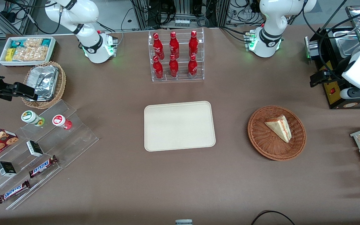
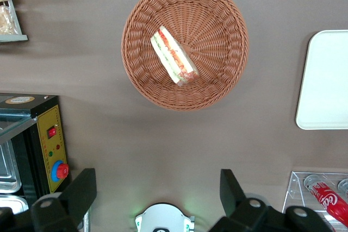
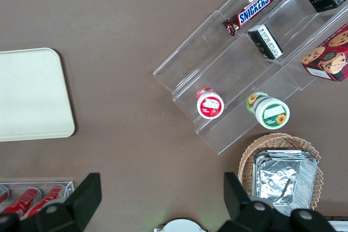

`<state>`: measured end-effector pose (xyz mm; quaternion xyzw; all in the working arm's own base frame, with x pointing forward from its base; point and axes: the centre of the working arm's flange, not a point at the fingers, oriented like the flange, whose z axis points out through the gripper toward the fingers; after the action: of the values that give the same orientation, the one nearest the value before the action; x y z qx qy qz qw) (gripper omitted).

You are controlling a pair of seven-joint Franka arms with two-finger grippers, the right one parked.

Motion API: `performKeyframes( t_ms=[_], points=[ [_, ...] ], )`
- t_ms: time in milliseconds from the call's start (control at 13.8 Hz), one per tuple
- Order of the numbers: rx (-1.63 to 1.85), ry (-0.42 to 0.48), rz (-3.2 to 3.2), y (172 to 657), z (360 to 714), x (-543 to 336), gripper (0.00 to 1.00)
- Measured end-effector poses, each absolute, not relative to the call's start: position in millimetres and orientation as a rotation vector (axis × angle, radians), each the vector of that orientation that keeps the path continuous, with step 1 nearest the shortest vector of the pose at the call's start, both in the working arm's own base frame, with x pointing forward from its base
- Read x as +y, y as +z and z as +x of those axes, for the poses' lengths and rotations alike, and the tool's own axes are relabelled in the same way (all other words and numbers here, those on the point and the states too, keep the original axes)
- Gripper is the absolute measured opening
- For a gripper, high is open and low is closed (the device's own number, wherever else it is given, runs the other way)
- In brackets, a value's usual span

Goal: Place sandwich from basket to tray
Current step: 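Move the left gripper down over the sandwich in the wicker basket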

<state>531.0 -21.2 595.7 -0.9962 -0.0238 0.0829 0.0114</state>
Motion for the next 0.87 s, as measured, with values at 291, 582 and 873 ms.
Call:
performKeyframes(
  t_ms=[291,582,873],
  points=[
    [-0.073,0.258,-3.107,595,531,-21,1.0],
    [-0.07,0.259,-3.108,570,540,-22,1.0],
    [-0.068,0.252,-3.11,511,553,-22,1.0]
  ],
)
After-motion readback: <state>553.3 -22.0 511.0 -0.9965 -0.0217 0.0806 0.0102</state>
